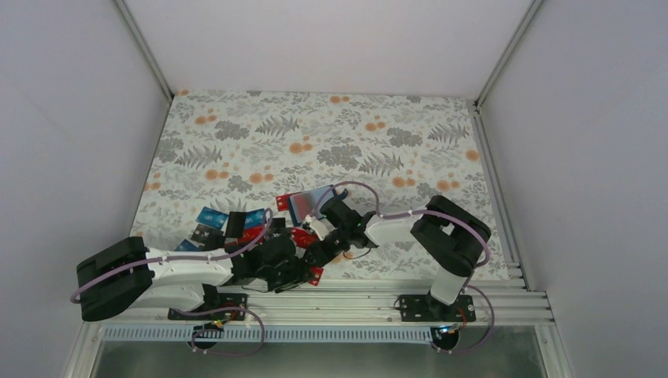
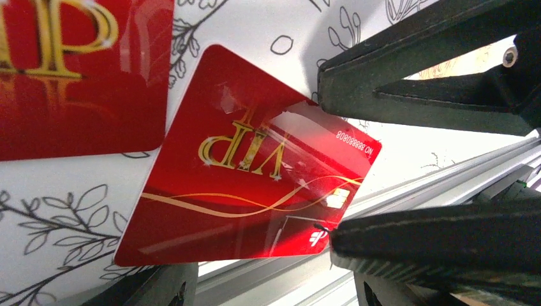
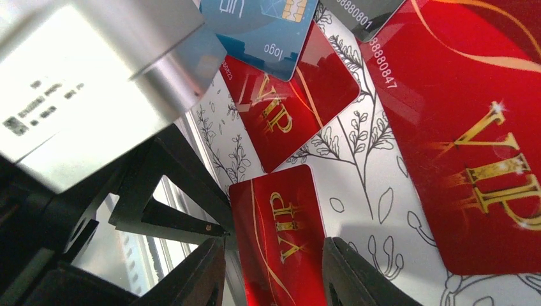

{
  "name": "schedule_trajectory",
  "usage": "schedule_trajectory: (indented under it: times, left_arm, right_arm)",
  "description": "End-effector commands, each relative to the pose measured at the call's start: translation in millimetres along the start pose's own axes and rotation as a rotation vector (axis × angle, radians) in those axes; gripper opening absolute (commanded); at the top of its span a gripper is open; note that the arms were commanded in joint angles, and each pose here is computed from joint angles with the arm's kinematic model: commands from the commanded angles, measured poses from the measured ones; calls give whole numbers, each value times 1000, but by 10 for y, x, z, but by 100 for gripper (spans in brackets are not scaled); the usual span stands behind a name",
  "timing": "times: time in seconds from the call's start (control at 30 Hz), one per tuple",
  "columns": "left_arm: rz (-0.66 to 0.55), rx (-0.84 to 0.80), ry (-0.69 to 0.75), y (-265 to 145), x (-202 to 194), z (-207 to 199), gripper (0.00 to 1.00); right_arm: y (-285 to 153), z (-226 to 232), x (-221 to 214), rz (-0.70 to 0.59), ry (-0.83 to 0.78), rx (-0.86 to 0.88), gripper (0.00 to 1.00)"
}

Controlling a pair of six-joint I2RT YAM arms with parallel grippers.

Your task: Put the credit cards into the card holder

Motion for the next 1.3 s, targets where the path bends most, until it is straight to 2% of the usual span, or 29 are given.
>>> schedule_trajectory:
  times: [0.0, 0.53, 1.03, 1.27]
  left_arm:
    - [-174, -88, -33, -30, 269, -172, 61]
    - [-255, -237, -4, -194, 333, -418, 50]
    - [-267, -253, 24, -195, 349, -538, 43]
    - [-270, -261, 27, -214, 346, -577, 34]
  right_arm:
    - [62, 27, -469, 161, 80, 49, 42]
    - [-11, 50, -460, 152, 149, 60, 39]
    - [-16, 27, -448, 147, 168, 54, 37]
    - [-23, 25, -441, 144, 170, 50, 37]
Point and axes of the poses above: each gripper's point midway between its finger pads, its own y axis out along the fingers, its own z axis along the line the jaws close on, x = y × z, the point moved 5 cm from there along -y, back along the fingers, and after that the axes turned 7 degrees about -y, right-handed, at the moved point
